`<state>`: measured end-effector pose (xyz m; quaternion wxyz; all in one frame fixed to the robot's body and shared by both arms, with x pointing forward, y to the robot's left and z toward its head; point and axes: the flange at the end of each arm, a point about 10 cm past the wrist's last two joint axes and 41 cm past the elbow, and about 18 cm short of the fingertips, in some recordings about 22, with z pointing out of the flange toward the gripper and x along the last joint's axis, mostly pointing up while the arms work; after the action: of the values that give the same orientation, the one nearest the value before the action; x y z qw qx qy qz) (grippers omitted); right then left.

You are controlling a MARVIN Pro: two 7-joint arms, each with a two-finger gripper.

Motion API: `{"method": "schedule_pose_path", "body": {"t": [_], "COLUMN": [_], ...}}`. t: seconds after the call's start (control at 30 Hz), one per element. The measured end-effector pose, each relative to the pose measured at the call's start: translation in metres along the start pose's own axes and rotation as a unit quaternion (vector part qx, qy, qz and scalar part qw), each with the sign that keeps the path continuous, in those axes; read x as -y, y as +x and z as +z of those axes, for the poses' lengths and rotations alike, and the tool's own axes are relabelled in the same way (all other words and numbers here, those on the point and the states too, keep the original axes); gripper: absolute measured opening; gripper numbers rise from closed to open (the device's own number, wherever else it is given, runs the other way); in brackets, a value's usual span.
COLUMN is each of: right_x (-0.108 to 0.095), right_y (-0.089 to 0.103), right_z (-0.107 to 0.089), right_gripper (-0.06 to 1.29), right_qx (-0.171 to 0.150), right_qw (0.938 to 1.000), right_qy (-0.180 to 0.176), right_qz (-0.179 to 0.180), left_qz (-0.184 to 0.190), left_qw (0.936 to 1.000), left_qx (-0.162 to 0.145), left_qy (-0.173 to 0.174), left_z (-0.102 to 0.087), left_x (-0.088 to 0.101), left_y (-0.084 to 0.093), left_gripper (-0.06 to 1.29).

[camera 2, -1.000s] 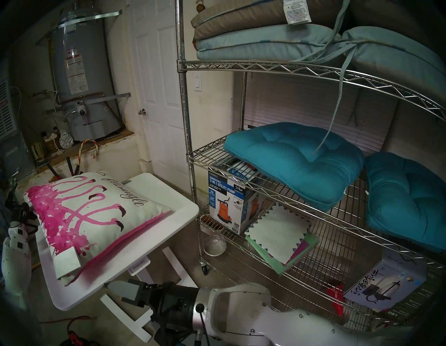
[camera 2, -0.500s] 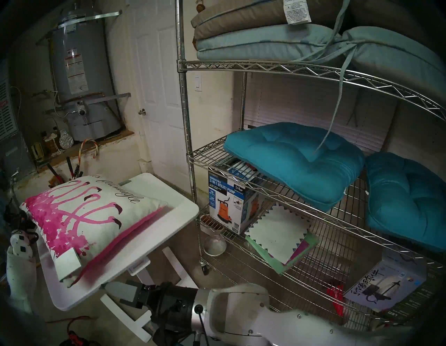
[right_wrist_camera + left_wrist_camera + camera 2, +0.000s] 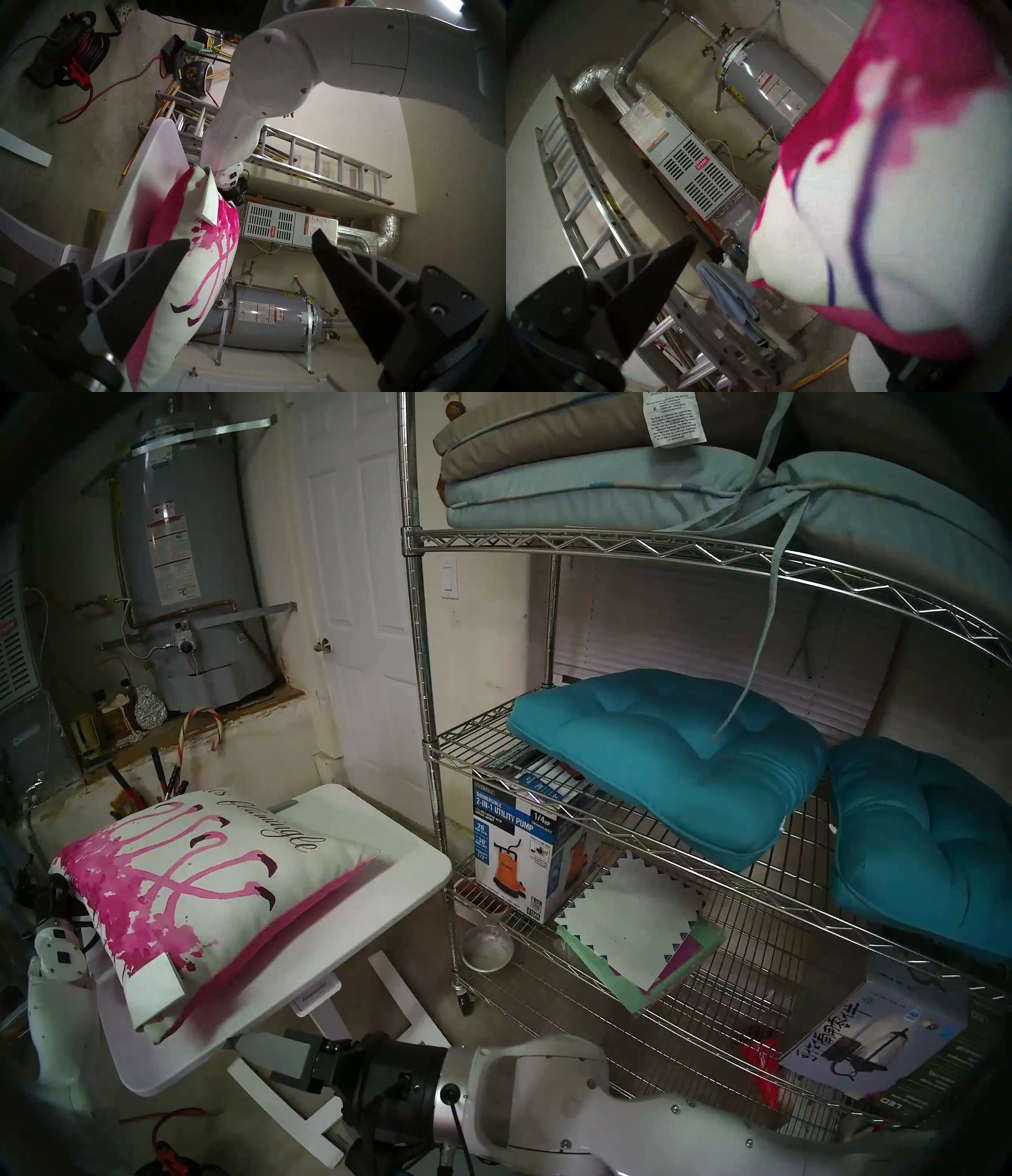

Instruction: Take cushion off the shelf

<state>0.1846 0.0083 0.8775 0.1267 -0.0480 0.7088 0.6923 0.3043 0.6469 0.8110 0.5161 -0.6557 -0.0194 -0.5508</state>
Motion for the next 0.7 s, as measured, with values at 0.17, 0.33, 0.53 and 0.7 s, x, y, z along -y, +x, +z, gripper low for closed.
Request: {"method": "schedule_pose_path", "body": {"t": [0.17,0.33,0.53,0.7], "right_x": [0.000,0.000,-0.001,-0.001], "right_y": [0.000,0.000,-0.001,-0.001], "right_z": [0.000,0.000,0.000,0.000], "right_gripper": [1.24,1.24,1.24,1.24], "right_qx": [0.001,0.003,0.005,0.007], "right_qw": [1.0000,1.0000,1.0000,0.9999], "right_qy": [-0.002,-0.005,-0.007,-0.009], "right_qz": [0.000,0.000,0.000,-0.001], "left_qz": [-0.019,-0.034,-0.047,-0.060], "left_qw": [0.9994,0.9984,0.9974,0.9960], "left_qx": [0.023,0.039,0.047,0.054], "left_qy": [-0.014,-0.022,-0.029,-0.039], "left_z": [-0.013,-0.025,-0.037,-0.050], "left_x": [-0.014,-0.022,-0.028,-0.035], "left_y": [-0.006,-0.008,-0.006,-0.003], "left_gripper": [1.27,1.27,1.27,1.27]}}
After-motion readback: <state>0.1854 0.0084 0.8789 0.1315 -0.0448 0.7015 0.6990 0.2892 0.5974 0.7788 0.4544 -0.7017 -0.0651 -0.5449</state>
